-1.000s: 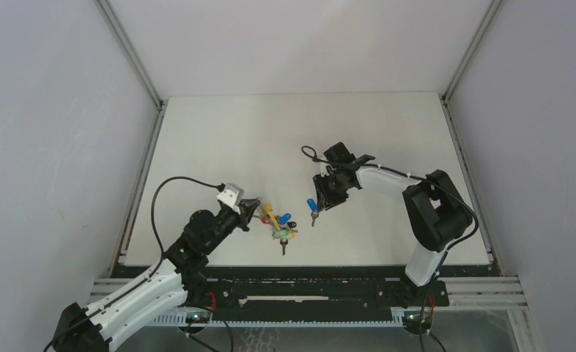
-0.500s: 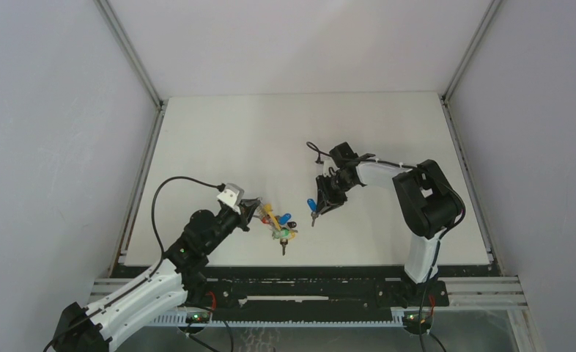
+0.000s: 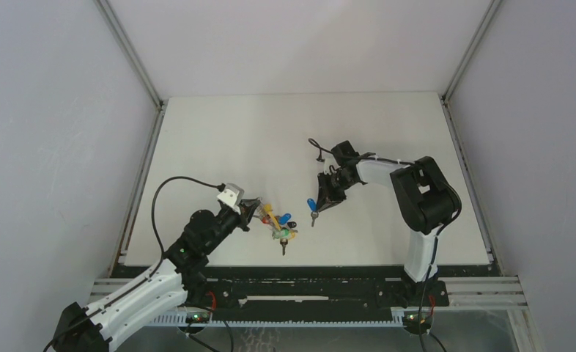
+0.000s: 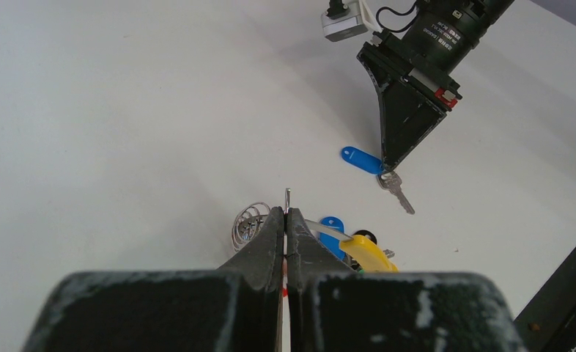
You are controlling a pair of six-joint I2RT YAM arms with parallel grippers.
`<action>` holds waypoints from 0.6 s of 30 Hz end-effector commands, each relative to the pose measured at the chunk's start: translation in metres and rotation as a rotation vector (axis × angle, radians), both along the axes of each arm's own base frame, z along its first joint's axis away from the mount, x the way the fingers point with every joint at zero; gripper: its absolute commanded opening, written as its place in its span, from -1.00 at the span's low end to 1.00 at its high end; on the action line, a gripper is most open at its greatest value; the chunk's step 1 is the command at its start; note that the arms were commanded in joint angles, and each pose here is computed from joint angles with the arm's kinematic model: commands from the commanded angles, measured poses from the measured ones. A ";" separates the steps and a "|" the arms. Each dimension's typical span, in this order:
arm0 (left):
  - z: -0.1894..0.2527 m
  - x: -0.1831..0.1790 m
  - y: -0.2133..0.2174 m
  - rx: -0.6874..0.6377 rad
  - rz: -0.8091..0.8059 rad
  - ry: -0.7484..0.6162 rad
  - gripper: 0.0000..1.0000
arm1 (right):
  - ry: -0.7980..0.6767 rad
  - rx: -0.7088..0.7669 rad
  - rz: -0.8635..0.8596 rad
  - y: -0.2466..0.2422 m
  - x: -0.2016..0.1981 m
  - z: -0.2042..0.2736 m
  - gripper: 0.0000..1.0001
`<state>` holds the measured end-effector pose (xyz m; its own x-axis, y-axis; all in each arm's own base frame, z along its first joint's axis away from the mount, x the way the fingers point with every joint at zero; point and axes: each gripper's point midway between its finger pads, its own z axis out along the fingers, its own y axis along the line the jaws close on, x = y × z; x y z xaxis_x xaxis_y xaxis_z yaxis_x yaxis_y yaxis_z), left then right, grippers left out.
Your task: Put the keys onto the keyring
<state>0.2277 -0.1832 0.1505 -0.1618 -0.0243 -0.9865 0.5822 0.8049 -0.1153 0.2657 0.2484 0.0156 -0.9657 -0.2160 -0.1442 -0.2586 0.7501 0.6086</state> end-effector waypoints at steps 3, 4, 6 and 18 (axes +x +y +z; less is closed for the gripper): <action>0.022 0.006 0.000 -0.053 0.020 -0.049 -0.99 | -0.060 0.052 0.010 0.009 0.015 0.017 -0.99; 0.022 0.006 0.000 -0.055 0.020 -0.048 -0.99 | -0.080 0.059 0.023 0.011 0.015 0.021 -1.00; 0.022 0.006 0.000 -0.056 0.020 -0.048 -0.99 | -0.129 0.060 0.051 0.013 0.014 0.030 -1.00; 0.028 0.003 0.001 -0.070 0.018 -0.066 -0.99 | -0.608 -0.005 0.181 0.024 0.006 0.089 -1.00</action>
<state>0.2272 -0.1829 0.1514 -0.1600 -0.0263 -0.9868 0.5823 0.8047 -0.1158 0.2594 0.2684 0.0757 -0.8099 -0.3554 -0.4666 -0.5654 0.6847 0.4599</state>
